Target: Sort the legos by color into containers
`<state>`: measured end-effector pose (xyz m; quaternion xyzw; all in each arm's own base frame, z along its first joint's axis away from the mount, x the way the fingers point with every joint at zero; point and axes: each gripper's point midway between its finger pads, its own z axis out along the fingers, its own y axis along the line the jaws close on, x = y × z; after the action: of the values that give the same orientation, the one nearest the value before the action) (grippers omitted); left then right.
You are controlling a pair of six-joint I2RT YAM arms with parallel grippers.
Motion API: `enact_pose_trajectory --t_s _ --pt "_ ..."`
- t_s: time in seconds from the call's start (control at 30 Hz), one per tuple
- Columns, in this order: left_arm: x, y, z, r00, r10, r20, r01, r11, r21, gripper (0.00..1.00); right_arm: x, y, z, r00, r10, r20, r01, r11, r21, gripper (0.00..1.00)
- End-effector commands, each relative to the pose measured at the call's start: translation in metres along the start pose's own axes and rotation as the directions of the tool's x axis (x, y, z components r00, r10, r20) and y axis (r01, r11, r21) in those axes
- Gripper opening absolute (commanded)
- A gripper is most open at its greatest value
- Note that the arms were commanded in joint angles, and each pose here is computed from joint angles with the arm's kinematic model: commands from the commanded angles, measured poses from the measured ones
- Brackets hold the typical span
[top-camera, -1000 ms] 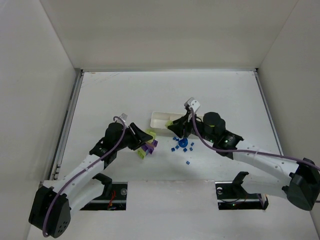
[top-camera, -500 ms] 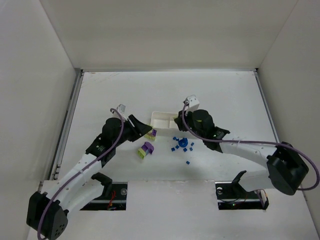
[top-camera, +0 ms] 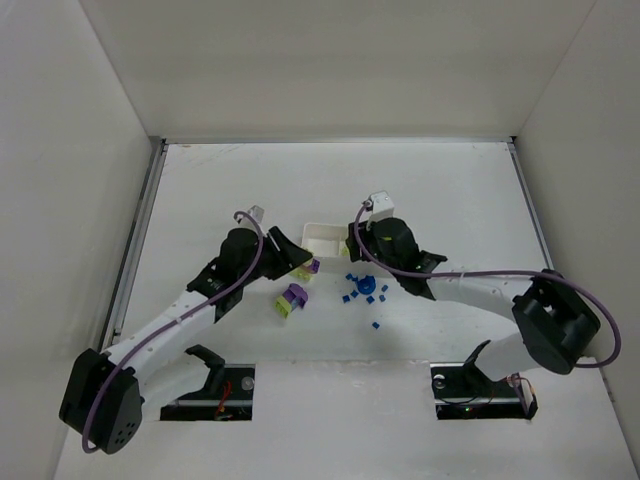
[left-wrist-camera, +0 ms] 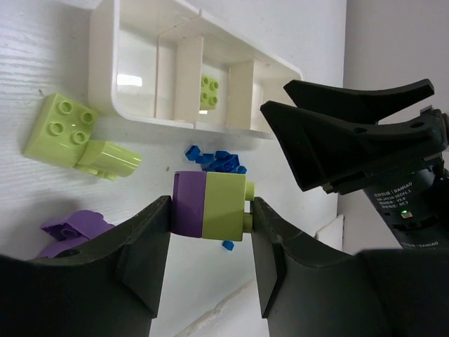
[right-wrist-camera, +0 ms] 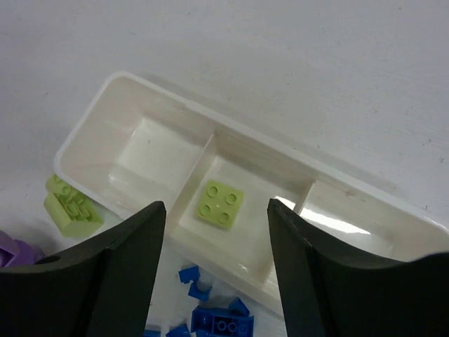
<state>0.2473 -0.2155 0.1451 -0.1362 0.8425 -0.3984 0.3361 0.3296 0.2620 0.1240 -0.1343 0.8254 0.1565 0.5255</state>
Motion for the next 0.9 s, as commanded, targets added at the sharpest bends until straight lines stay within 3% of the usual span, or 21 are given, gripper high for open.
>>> enact_pose_trajectory --t_s 0.0,0.17,0.23,0.37,0.57,0.87 --pt "-0.016 -0.036 -0.003 1.000 -0.019 0.013 0.017 0.994 0.111 0.16 -0.048 0.007 -0.013 0.988 0.043 0.150 -0.039 0.999 -0.031 0.65" --pt "-0.013 -0.042 -0.005 0.997 -0.069 -0.043 0.075 0.987 0.144 0.16 -0.057 0.069 -0.053 0.981 0.031 0.190 0.033 0.945 -0.326 0.58" --pt "-0.012 -0.042 -0.008 0.994 -0.089 -0.058 0.096 0.984 0.150 0.17 -0.055 0.102 -0.075 0.980 0.019 0.199 0.077 0.882 -0.466 0.60" --pt "-0.008 -0.047 -0.014 0.989 -0.111 -0.096 0.126 0.977 0.169 0.17 -0.053 0.128 -0.095 0.979 0.033 0.201 0.093 0.805 -0.585 0.73" --pt "-0.002 -0.055 -0.017 0.979 -0.150 -0.135 0.174 0.967 0.185 0.18 -0.039 0.147 -0.099 0.986 0.007 0.166 0.104 0.756 -0.646 0.74" --pt "0.011 -0.062 -0.021 0.961 -0.173 -0.214 0.218 0.954 0.205 0.18 -0.033 0.146 -0.087 0.988 -0.008 0.155 0.103 0.778 -0.620 0.72"
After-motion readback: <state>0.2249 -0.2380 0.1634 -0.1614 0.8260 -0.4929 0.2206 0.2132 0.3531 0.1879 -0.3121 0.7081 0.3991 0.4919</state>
